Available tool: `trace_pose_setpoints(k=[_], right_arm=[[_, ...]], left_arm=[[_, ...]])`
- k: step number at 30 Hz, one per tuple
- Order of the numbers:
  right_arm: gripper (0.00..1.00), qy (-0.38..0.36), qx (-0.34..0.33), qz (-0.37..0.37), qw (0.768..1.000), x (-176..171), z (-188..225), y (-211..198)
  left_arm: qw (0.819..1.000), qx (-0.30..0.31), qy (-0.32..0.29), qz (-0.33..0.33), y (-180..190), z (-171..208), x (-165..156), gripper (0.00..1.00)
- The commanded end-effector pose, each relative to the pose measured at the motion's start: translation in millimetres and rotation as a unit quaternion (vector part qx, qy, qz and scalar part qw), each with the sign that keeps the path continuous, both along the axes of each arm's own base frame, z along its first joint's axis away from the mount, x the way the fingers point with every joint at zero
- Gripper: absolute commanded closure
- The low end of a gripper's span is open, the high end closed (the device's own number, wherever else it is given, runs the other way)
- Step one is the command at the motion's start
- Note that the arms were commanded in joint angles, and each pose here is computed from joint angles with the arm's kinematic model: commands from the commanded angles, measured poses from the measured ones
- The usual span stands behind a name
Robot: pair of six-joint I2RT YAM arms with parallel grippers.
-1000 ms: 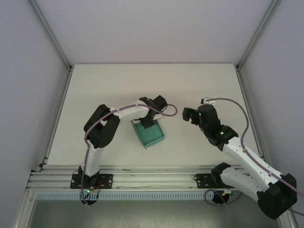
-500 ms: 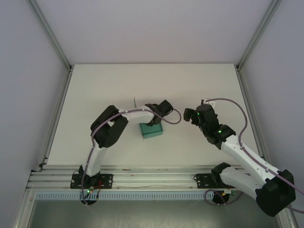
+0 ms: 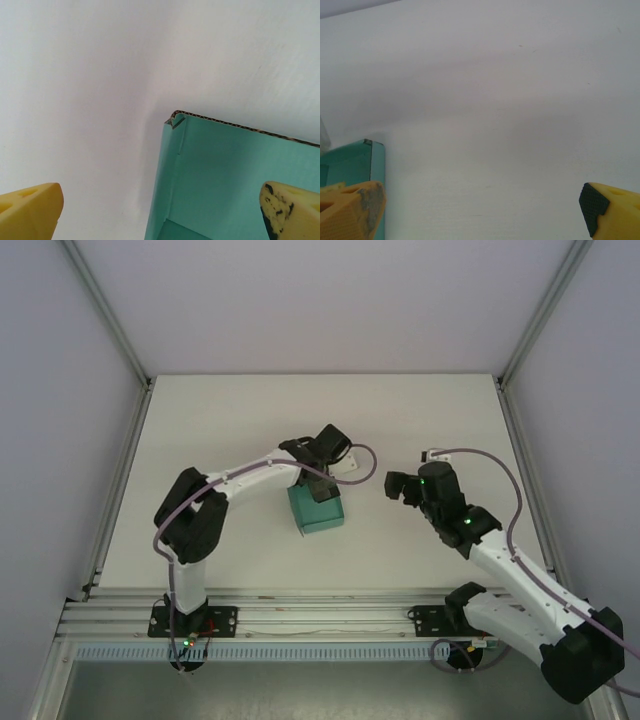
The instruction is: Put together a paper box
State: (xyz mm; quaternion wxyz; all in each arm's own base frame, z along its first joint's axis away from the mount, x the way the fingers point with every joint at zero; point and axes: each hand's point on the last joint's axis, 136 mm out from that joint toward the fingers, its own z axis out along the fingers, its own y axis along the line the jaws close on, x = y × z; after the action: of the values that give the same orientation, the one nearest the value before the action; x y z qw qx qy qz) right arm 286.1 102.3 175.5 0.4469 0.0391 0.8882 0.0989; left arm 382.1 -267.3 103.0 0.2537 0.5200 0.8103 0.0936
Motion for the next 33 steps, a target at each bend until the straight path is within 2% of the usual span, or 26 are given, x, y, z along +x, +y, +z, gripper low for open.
trace_pose_setpoints(k=[1,3,6,10,13,15,20,23,28,29,31,32,33], right_arm=[[0.0,0.001,-0.017,0.054,0.998,1,6,12],[0.0,0.006,-0.027,0.09,0.996,6,8,23],[0.0,0.018,-0.041,0.148,0.988,19,4,45],[0.0,0.051,-0.059,0.272,0.959,38,-6,89],[0.05,0.074,-0.074,0.409,0.907,43,-16,131],[0.05,0.083,-0.107,0.481,0.866,46,-27,155],[0.05,0.106,-0.186,0.589,0.779,65,-68,200],[0.05,0.129,-0.196,0.613,0.754,76,-90,218],[0.16,0.162,-0.23,0.623,0.73,83,-119,232],[0.24,0.166,-0.234,0.62,0.731,83,-123,233],[0.45,0.167,-0.238,0.599,0.746,89,-127,235],[0.53,0.165,-0.236,0.584,0.759,92,-127,235],[0.55,0.161,-0.233,0.57,0.771,94,-127,235]], left_arm=[[0.997,-0.075,-0.031,0.014,-10,53,8,0.0],[0.987,-0.133,-0.067,0.06,-6,88,22,0.0],[0.957,-0.226,-0.102,0.153,18,135,39,0.0],[0.89,-0.317,-0.116,0.307,77,165,44,0.0],[0.839,-0.354,-0.096,0.401,127,152,32,0.0],[0.801,-0.36,-0.086,0.47,166,132,20,0.0],[0.735,-0.332,-0.053,0.589,239,77,-25,0.0],[0.714,-0.342,-0.038,0.609,253,62,-43,0.0],[0.703,-0.345,-0.048,0.621,263,57,-55,0.0],[0.703,-0.345,-0.048,0.62,263,57,-55,0.0],[0.702,-0.347,-0.049,0.62,263,59,-55,0.0],[0.703,-0.349,-0.05,0.618,263,61,-54,0.0],[0.702,-0.35,-0.052,0.618,263,62,-54,0.0]])
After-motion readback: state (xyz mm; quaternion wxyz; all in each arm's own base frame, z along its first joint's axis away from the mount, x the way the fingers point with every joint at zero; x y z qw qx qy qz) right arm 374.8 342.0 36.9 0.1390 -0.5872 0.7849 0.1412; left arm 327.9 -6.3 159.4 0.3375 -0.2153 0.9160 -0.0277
